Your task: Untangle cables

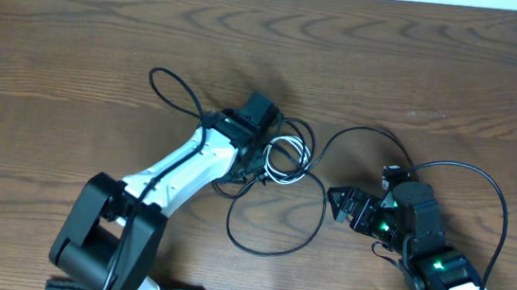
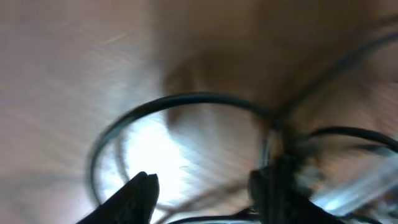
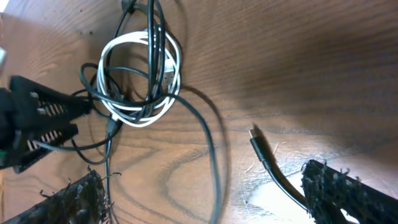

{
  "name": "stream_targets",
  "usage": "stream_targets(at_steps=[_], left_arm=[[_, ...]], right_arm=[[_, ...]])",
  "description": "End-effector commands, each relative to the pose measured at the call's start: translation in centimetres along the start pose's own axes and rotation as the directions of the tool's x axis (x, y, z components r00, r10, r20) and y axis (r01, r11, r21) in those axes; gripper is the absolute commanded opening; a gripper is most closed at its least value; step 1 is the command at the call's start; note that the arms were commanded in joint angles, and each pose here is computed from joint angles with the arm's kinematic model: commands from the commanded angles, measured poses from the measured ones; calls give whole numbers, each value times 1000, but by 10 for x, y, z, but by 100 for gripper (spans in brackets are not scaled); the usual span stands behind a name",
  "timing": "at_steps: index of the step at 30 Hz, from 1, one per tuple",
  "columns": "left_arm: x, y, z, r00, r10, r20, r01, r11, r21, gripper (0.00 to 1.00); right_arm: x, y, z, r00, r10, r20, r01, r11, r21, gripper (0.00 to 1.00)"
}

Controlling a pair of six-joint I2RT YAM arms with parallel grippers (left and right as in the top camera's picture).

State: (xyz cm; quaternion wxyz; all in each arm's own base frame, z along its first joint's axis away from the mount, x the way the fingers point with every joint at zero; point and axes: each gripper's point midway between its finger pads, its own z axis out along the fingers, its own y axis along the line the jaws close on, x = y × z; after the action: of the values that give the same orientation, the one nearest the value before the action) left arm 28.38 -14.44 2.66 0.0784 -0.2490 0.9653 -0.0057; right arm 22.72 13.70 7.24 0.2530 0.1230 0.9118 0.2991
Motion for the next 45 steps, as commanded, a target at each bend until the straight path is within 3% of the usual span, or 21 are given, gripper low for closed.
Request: stream_targets(at_steps=[1, 3, 5, 12, 13, 15, 16, 17, 21, 25, 27, 29, 33, 39, 45], left_arm=[[-10, 14, 6, 995, -74, 67, 78, 995, -66, 67], [-10, 12, 9, 995, -73, 69, 77, 995, -63, 80], [-11, 10, 14, 995, -73, 69, 78, 995, -59, 84], [-1, -15, 47, 997, -78, -17, 78, 997, 7, 86], [1, -17, 51, 997, -78, -26, 78, 997, 15, 78], [3, -21, 56, 996, -78, -40, 79, 997, 26, 33], [3, -23, 56, 996, -78, -45, 80, 996, 33, 15], [4, -24, 56, 996, -78, -51, 80, 996, 38, 8], [11, -28, 54, 995, -40, -93, 47, 997, 66, 7], [26, -41, 49, 983, 56, -175, -29, 988, 149, 7], [35, -51, 41, 969, 106, -224, -55, 974, 220, 7], [42, -62, 32, 952, 176, -251, -96, 949, 302, 8], [43, -76, 14, 939, 255, -230, -148, 904, 400, 7], [40, -84, -13, 924, 352, -149, -243, 843, 480, 7], [39, -90, -37, 912, 399, -93, -290, 789, 542, 8]], right_arm=[[-3, -3, 0, 999, -31, 12, 31, 999, 14, 99], [-3, -3, 0, 999, -32, 16, 32, 999, 11, 99], [-5, -1, 0, 999, -34, 21, 34, 999, 7, 99], [-2, 4, 0, 999, -36, 3, 36, 999, -25, 99], [-2, 5, 0, 999, -37, 5, 37, 999, -26, 99], [-5, 7, 0, 999, -41, 16, 42, 999, -35, 99], [-7, 10, 0, 999, -44, 23, 45, 998, -49, 99], [-8, 17, 0, 998, -51, 26, 53, 995, -81, 97], [-11, 48, -5, 996, -86, 27, 90, 970, -227, 88], [-8, 63, -10, 995, -101, 8, 99, 946, -308, 63], [-2, 67, -11, 994, -106, -22, 93, 938, -335, 56], [6, 74, -14, 992, -100, -71, 66, 924, -377, 55], [12, 73, -13, 990, -6, -140, -46, 929, -367, 63], [13, 64, -3, 981, 88, -176, -139, 941, -309, 51], [11, 63, 7, 959, 187, -213, -244, 926, -288, 45]])
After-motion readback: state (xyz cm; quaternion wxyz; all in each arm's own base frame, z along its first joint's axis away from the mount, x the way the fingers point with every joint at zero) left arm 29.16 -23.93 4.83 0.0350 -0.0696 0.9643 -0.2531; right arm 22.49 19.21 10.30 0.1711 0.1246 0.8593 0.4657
